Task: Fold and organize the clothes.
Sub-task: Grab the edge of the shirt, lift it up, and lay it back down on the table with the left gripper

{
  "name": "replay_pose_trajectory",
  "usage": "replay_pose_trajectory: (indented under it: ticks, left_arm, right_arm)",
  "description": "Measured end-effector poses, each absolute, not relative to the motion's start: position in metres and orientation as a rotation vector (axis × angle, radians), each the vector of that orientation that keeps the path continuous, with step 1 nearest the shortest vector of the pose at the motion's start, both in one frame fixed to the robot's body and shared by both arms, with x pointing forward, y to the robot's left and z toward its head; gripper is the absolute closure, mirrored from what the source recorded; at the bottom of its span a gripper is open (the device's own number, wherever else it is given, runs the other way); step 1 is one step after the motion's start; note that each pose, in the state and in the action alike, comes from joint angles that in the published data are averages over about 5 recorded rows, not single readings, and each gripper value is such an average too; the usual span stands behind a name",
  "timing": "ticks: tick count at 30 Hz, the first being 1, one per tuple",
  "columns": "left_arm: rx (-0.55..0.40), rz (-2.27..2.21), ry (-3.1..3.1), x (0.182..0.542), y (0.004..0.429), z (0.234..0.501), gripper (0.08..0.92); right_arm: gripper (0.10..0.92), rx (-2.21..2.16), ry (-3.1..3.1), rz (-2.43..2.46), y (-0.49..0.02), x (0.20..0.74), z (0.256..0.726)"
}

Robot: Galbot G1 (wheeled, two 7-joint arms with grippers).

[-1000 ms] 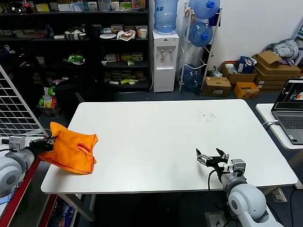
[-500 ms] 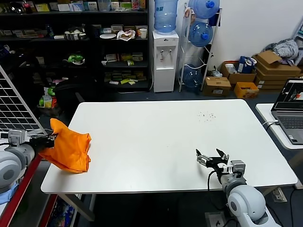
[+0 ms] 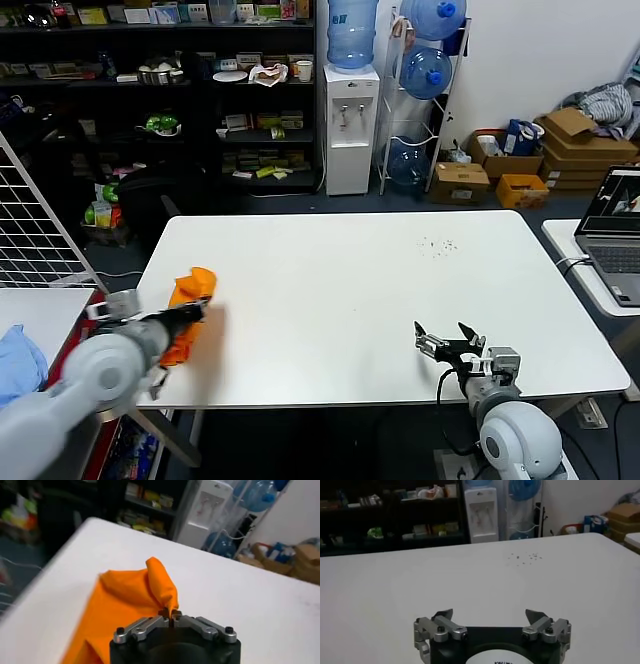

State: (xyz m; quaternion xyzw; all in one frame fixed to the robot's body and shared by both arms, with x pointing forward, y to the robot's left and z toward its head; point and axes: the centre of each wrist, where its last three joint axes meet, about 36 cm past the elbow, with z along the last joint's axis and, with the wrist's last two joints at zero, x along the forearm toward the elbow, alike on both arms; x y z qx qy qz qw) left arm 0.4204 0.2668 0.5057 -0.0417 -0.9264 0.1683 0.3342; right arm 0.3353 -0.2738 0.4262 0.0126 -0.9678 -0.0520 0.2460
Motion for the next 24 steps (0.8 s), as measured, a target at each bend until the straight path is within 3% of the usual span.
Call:
replay_pose_trajectory:
  ticks: [14, 24]
  left_arm:
    - [-0.374, 0.563, -2.275, 0.474, 0.066, 0.489, 0.891]
    - [-0.421, 0.506, -2.279, 0.482, 0.003, 0.486, 0.888]
  right_arm:
    - [0.101, -0.012, -2.657, -0.171, -0.279, 0.321, 0.438]
    - [0.101, -0.036, -2.668, -0.176, -0.283, 0.312, 0.442]
